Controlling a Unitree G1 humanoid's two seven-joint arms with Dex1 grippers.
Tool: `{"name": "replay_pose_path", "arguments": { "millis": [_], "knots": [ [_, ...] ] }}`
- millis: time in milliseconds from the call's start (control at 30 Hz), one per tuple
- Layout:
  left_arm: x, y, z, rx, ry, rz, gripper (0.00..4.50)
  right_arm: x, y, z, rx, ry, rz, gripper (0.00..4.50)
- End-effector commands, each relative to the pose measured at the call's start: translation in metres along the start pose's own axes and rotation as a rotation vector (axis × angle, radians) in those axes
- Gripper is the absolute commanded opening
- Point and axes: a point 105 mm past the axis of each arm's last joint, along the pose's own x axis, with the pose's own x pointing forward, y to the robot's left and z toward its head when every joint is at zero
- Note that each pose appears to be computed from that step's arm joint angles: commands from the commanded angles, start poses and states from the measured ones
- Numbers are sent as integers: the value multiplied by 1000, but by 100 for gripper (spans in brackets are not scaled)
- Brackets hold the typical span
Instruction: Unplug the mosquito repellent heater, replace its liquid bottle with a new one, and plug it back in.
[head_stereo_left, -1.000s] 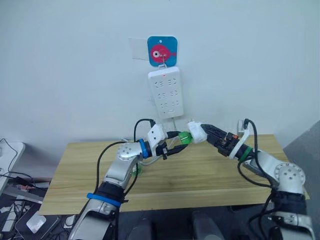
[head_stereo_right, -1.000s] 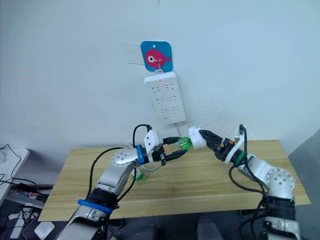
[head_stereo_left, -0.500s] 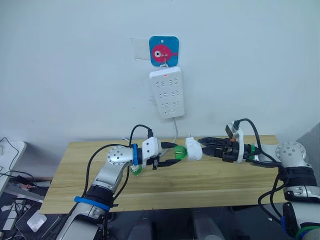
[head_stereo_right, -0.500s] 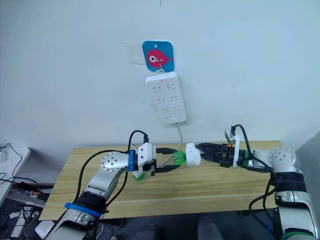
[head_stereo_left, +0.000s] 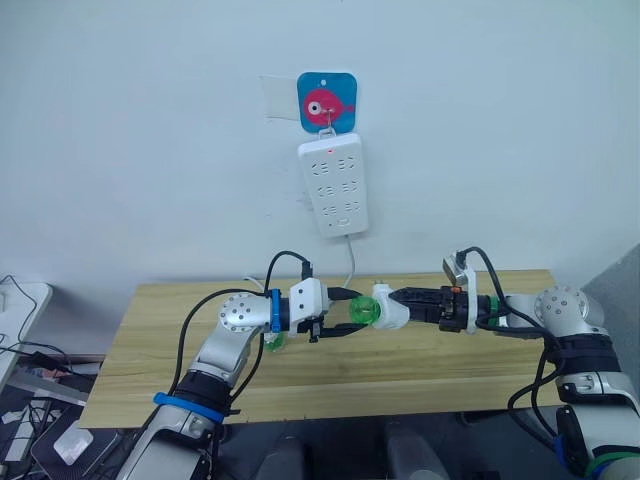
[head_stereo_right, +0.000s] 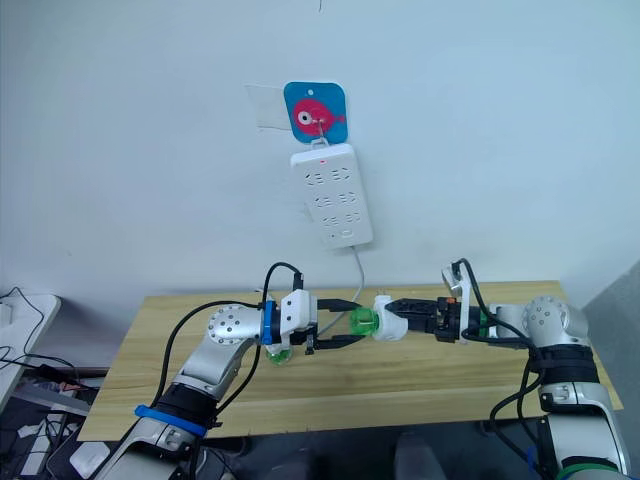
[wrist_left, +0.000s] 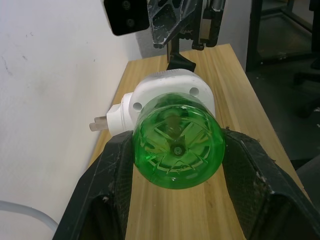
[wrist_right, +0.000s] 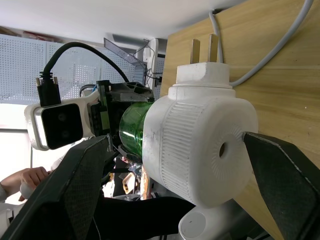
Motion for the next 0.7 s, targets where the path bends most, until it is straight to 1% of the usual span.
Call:
{"name": "replay_pose_path", "arguments": {
  "millis": [33, 233, 400, 533, 700],
  "knots": [
    [7, 7, 21, 67, -67, 3, 224, 3, 19, 3, -16, 23, 94, 446],
    [5, 7, 17, 62, -52, 9, 224, -3, 33, 5, -8, 31, 151, 446],
    [6, 7, 16, 48, -60, 18, 224, -4, 53, -1, -13, 77, 229, 446],
    [7, 5, 16, 49, -60, 10, 224, -3, 58, -4, -26, 87, 253, 446],
    [7, 4, 15, 51, -58, 2, 224, -3, 63, -1, -31, 81, 267, 446]
  ]
}}
